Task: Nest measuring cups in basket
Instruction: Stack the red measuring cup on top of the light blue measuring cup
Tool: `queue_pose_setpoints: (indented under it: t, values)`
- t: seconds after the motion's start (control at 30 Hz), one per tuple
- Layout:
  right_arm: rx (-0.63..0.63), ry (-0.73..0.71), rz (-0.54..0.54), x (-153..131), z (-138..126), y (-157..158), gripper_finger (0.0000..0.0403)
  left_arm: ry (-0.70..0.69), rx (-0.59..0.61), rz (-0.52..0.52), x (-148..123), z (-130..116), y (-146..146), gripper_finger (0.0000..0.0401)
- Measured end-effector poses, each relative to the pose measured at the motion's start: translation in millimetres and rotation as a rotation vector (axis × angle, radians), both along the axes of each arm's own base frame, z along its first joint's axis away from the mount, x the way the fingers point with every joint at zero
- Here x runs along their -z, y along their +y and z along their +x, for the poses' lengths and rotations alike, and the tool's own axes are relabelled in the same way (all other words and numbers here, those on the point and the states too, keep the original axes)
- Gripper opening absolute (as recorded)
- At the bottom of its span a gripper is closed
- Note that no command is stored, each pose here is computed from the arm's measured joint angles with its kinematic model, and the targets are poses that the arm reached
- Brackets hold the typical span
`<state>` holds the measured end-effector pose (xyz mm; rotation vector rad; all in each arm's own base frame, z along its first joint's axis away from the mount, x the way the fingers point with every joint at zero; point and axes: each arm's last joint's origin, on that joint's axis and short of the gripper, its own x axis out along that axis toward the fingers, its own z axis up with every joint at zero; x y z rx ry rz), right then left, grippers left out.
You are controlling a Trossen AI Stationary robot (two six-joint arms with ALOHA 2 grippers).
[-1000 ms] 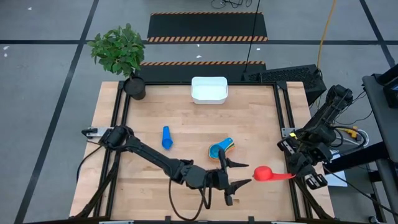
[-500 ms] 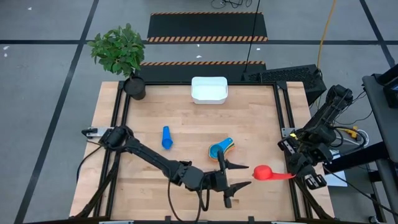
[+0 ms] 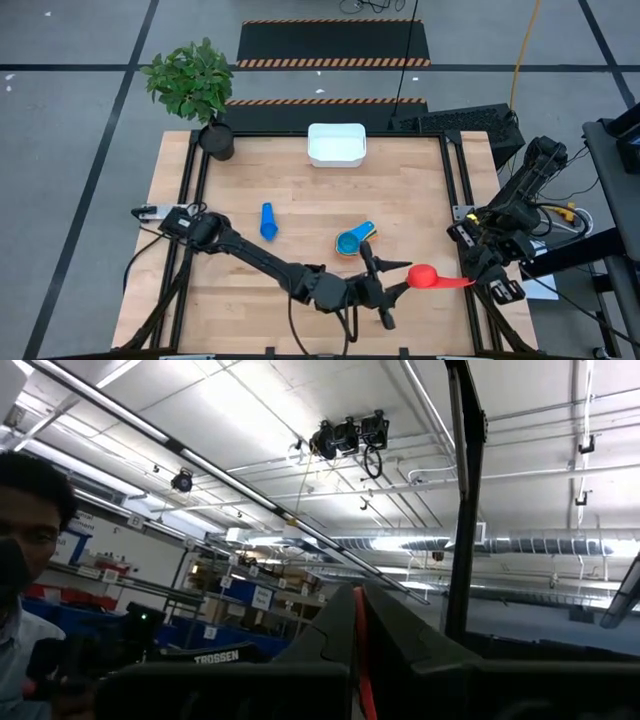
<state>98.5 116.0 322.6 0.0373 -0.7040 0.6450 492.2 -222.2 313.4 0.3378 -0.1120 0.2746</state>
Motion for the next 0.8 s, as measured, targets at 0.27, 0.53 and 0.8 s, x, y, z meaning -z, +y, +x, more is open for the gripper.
queue_pose_setpoints:
  t: [0.27, 0.53, 0.8]
  values:
    - [-0.020, -0.004, 0.016, -1.9, -3.7, -1.3, 0.0000, -0.011, 0.002, 0.046, -2.2, -7.3, -14.1, 0.0148]
    - [-0.022, -0.020, 0.006, -2.8, -6.7, -1.0, 0.0000, -0.045, -0.003, 0.045, -6.1, -9.3, -15.5, 0.0149]
    - [-0.020, -0.021, 0.005, -2.7, -6.6, -0.9, 0.0000, -0.051, 0.018, 0.034, -6.0, -7.6, -13.3, 0.0119]
